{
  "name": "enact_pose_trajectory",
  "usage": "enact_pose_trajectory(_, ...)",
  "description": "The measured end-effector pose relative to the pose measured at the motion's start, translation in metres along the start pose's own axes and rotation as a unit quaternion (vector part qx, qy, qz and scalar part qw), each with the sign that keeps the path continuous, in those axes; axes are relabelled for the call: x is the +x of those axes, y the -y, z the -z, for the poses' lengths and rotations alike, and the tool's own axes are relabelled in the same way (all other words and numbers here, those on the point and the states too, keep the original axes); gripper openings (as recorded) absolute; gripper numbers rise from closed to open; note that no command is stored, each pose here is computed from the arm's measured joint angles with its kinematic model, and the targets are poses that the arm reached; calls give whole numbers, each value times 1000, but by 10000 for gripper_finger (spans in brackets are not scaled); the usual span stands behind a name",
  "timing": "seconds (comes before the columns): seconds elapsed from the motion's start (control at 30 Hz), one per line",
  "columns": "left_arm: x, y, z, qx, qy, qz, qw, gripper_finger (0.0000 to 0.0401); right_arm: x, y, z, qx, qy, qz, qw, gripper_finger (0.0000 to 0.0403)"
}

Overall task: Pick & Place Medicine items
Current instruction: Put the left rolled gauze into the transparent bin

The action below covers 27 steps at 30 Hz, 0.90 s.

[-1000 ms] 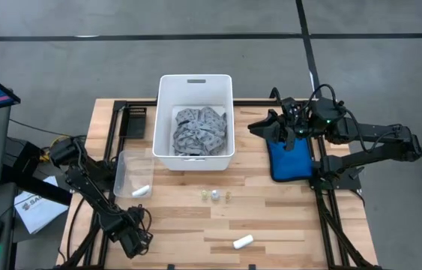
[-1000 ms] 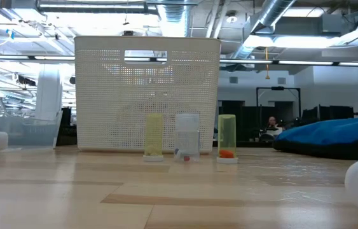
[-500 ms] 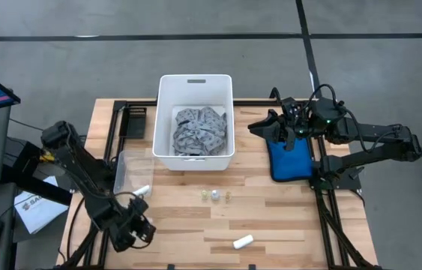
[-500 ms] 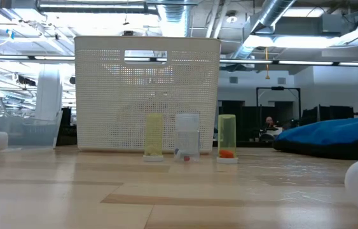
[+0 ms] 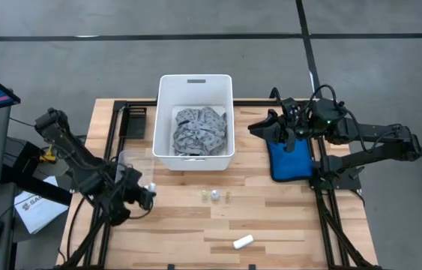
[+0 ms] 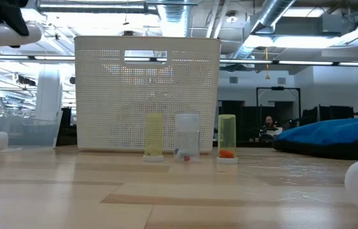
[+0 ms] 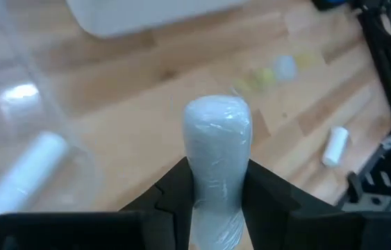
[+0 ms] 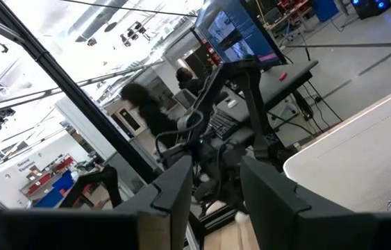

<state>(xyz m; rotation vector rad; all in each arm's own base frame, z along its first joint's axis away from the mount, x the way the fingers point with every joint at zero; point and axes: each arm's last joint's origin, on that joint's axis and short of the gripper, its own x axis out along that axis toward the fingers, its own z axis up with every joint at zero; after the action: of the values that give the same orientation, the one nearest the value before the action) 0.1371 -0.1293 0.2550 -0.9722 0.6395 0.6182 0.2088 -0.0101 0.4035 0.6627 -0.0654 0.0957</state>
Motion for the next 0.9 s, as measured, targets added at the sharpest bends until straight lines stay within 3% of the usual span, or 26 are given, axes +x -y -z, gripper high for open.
enact_pose_trajectory(0.13, -8, -12, -17, 3, 0, -29, 1000, 95, 0, 1, -1, 0, 2, 4, 1000, 120)
enact_pose_trajectory(0.27, -12, -26, -29, 13, -27, -92, 995, 95, 0, 2, -1, -5, 3, 4, 1000, 120)
enact_pose_trajectory(0.53, -13, -44, -43, 78, -84, -211, 971, 95, -1, 5, -4, -14, 9, 12, 1000, 120)
enact_pose_trajectory(0.73, -2, -56, -45, 95, -98, -254, 957, 101, -1, 8, -6, -15, 15, 20, 1000, 120)
enact_pose_trajectory(0.9, 7, -60, -44, 103, -105, -257, 955, 136, -1, 8, -6, -15, 15, 20, 1000, 120)
